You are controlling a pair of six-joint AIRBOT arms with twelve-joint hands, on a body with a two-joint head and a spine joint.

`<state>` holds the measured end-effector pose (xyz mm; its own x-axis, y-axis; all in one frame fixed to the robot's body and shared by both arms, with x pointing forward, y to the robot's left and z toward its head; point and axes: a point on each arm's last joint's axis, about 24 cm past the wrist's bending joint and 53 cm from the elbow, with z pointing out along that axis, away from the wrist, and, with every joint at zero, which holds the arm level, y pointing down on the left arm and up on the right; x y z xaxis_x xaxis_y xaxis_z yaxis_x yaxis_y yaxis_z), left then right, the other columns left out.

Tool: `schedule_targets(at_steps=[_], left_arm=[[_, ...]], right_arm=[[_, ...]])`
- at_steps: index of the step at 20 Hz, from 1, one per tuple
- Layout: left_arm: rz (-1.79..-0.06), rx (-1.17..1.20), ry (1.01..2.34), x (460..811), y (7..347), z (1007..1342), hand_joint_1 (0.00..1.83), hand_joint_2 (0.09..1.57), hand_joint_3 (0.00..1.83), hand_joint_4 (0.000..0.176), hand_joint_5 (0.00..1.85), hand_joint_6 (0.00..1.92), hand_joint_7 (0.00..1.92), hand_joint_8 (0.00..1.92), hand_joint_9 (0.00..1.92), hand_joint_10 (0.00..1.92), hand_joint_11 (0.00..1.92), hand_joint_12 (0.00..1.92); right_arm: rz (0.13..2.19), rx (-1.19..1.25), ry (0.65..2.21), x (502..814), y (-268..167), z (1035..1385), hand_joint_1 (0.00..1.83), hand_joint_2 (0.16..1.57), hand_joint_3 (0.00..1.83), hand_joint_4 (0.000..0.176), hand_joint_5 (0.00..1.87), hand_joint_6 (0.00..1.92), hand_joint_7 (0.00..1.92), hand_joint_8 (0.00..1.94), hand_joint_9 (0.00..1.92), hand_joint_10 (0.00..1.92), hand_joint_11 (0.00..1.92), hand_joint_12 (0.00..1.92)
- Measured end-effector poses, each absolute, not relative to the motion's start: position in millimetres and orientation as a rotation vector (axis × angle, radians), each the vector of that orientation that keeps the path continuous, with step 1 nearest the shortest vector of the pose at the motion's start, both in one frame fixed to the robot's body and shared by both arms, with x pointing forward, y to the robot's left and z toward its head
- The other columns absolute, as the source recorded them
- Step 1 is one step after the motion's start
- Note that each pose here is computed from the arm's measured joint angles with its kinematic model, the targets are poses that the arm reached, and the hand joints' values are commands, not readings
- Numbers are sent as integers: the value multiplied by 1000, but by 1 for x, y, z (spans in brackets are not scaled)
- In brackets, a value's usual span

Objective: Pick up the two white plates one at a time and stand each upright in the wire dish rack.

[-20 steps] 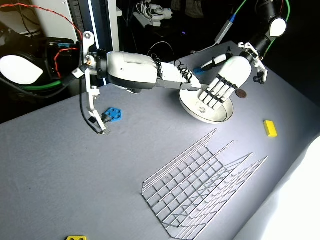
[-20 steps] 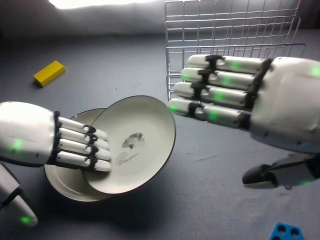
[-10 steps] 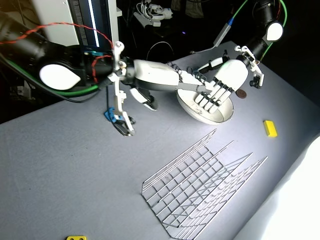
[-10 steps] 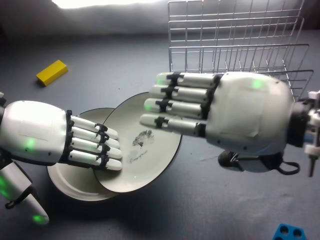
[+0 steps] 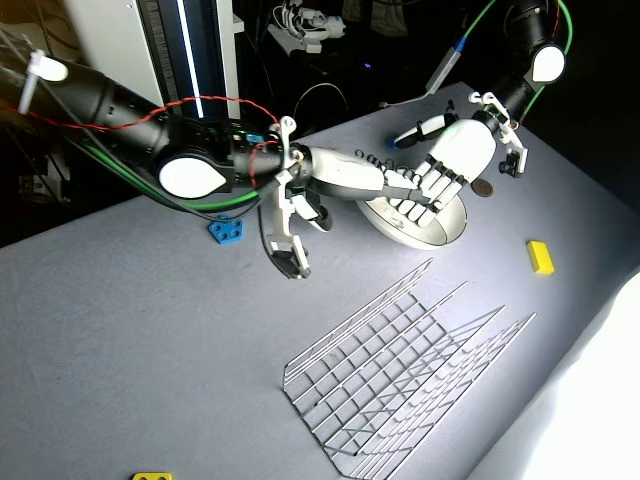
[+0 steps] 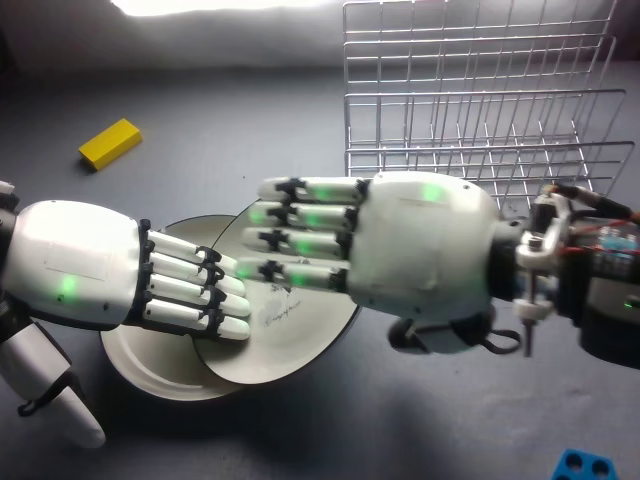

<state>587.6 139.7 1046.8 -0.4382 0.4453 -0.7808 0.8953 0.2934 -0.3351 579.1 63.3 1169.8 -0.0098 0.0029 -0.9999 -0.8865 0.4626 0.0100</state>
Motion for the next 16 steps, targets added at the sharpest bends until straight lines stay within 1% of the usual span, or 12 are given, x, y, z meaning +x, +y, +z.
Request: schedule_targets(at_steps=[4, 5, 7, 9, 10, 12, 14, 16], left_arm=[[-1056, 1189, 2006, 588, 137, 1047, 0, 1006, 3, 0, 0, 0, 0, 0, 0, 0, 0, 0], [-1055, 1187, 2006, 589, 138, 1047, 0, 1002, 2, 0, 0, 0, 0, 0, 0, 0, 0, 0], [-1057, 1186, 2006, 589, 137, 1047, 0, 1002, 2, 0, 0, 0, 0, 0, 0, 0, 0, 0], [-1057, 1186, 2005, 589, 137, 1046, 0, 1009, 5, 0, 0, 0, 0, 0, 0, 0, 0, 0], [-1057, 1186, 2005, 589, 137, 1047, 0, 1008, 4, 0, 0, 0, 0, 0, 0, 0, 0, 0], [-1057, 1186, 2005, 589, 137, 1047, 0, 1001, 1, 0, 0, 0, 0, 0, 0, 0, 0, 0], [-1057, 1186, 2005, 589, 137, 1046, 0, 1004, 2, 0, 0, 0, 0, 0, 0, 0, 0, 0], [-1058, 1186, 2005, 589, 136, 1046, 0, 1009, 4, 0, 0, 0, 0, 0, 0, 0, 0, 0]], right_arm=[[863, -849, 1391, 584, 79, 1177, 951, 932, 10, 0, 0, 0, 0, 0, 0, 0, 10, 5], [864, -849, 1384, 585, 82, 1180, 942, 920, 4, 0, 0, 0, 0, 0, 0, 0, 28, 14], [858, -858, 1390, 587, 85, 1178, 958, 914, 1, 0, 0, 0, 0, 0, 0, 0, 14, 12], [855, -864, 1400, 587, 87, 1176, 911, 947, 14, 0, 0, 0, 0, 0, 0, 0, 16, 18], [854, -864, 1402, 588, 87, 1175, 951, 938, 9, 0, 0, 0, 0, 0, 0, 0, 29, 27], [853, -865, 1403, 589, 88, 1175, 959, 938, 0, 0, 18, 3, 44, 7, 45, 9, 0, 365], [848, -863, 1405, 591, 88, 1173, 981, 928, 0, 0, 65, 13, 110, 14, 116, 25, 0, 575], [840, -860, 1409, 597, 89, 1169, 985, 939, 0, 0, 154, 27, 226, 26, 243, 51, 0, 861]])
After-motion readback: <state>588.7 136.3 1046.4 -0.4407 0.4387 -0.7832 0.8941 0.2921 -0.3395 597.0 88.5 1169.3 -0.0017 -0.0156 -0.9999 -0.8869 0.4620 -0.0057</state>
